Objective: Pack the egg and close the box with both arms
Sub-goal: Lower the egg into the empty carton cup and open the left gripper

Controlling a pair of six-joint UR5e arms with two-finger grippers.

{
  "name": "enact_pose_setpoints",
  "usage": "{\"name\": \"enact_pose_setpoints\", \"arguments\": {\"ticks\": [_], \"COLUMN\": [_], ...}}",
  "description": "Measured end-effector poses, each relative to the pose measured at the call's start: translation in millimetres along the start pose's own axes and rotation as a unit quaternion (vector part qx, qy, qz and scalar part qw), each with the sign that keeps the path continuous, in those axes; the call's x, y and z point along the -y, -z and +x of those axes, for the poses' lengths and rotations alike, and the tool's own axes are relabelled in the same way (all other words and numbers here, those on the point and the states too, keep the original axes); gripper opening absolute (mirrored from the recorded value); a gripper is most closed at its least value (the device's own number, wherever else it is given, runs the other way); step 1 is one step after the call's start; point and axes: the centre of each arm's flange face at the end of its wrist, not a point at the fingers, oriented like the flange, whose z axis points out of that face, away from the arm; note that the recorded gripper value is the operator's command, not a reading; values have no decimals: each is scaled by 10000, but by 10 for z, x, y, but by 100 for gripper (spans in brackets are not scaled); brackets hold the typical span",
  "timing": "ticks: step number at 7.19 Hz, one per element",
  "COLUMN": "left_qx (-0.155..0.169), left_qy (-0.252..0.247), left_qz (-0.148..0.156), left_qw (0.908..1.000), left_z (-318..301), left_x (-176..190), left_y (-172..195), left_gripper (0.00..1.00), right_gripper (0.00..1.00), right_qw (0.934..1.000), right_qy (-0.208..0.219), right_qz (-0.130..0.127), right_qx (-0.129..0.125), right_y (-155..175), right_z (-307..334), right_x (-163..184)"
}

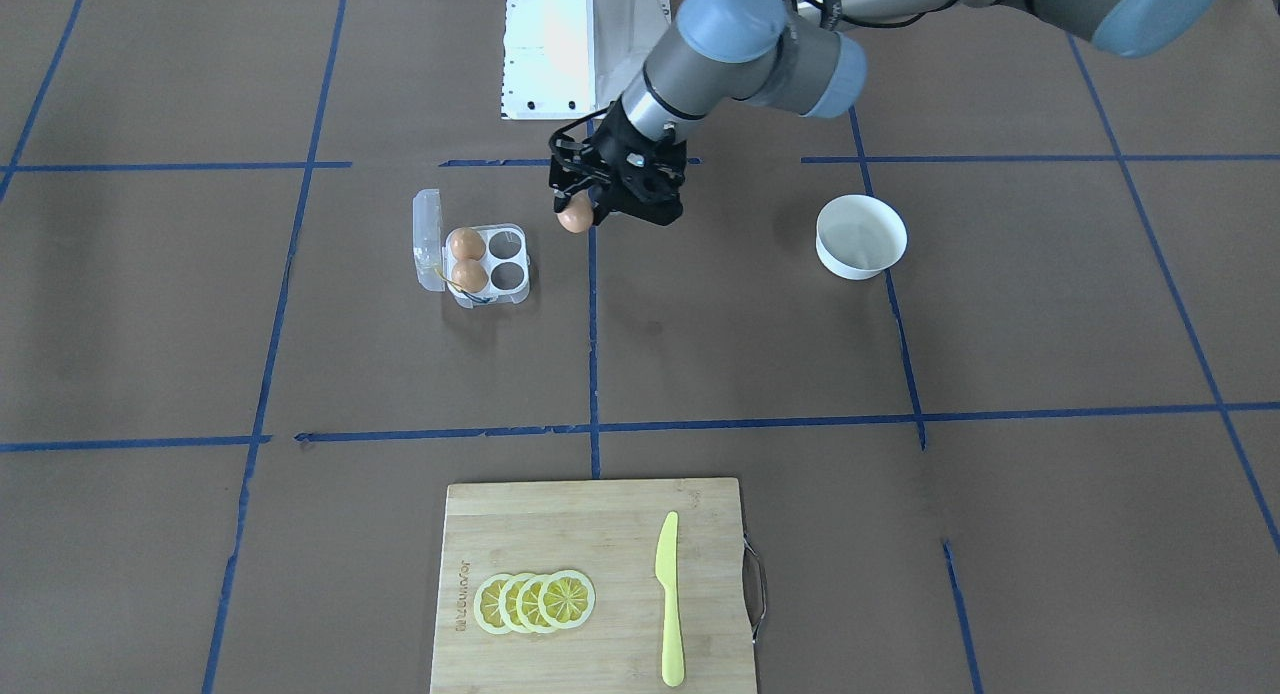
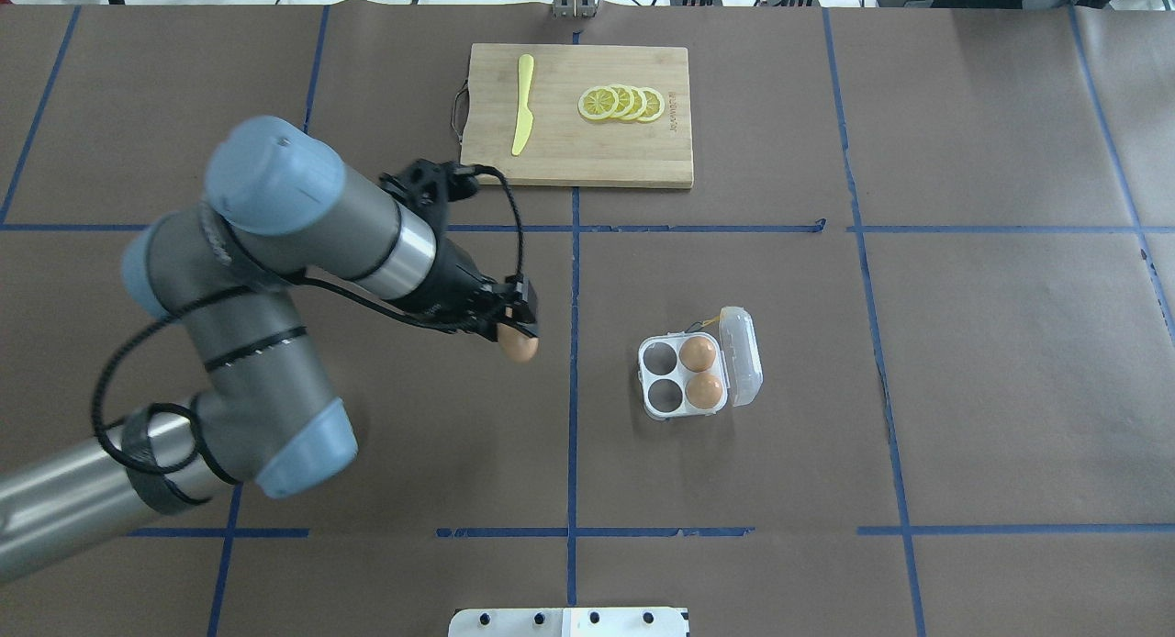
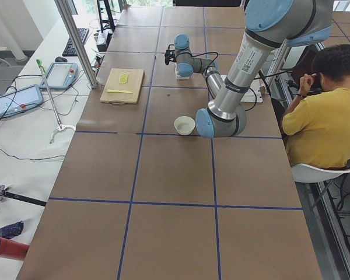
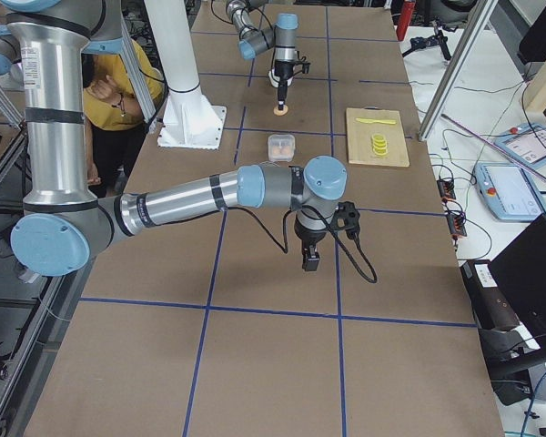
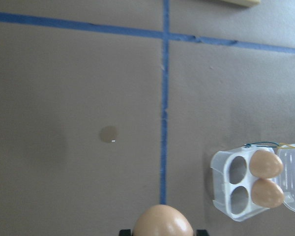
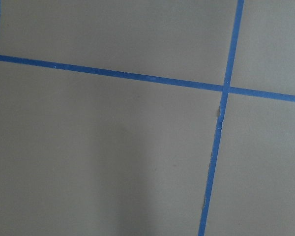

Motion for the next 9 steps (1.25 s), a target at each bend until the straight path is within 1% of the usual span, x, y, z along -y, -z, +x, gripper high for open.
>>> {"name": "enact_pose_setpoints", "arguments": {"ticks": [1, 2, 3, 4, 5, 6, 7, 8, 9], "left_qx": [-70, -141, -164, -170, -163, -146, -136, -130, -148], "left_qy": [-78, -138, -167, -180, -187, -196, -214, -232, -251], "left_qz": [101, 201, 246, 260, 253, 281, 360, 413, 480], "left_qw": [9999, 9996, 9994, 9994, 9994, 9993, 9990, 9988, 9984], "left_z": [246, 365, 396, 403, 398, 399, 416, 421, 417], "left_x": [-39, -40, -40, -44, -57, -85, -118, -133, -84], "left_y": [-197, -347, -457, -508, -542, -578, -602, -607, -538], "left_gripper": [0, 0, 2, 60, 97, 100, 100, 100, 100], "right_gripper": [100, 100, 100, 100, 100, 100, 100, 100, 100], "right_qw": [10000, 10000, 10000, 10000, 9999, 9997, 9994, 9992, 9987], "right_qy": [-4, -5, -1, 24, 89, 173, 253, 306, 354], "right_qz": [-2, -3, -2, 18, 77, 157, 217, 230, 206], "right_qx": [2, 2, 4, 8, 7, 7, 16, 94, 296], "right_y": [-2, -3, -2, 9, 21, 25, 26, 12, -28], "right_z": [2, 3, 2, -11, -24, -31, -54, -96, -188], "right_x": [2, 3, 3, 5, 8, 6, 8, 14, 27]}}
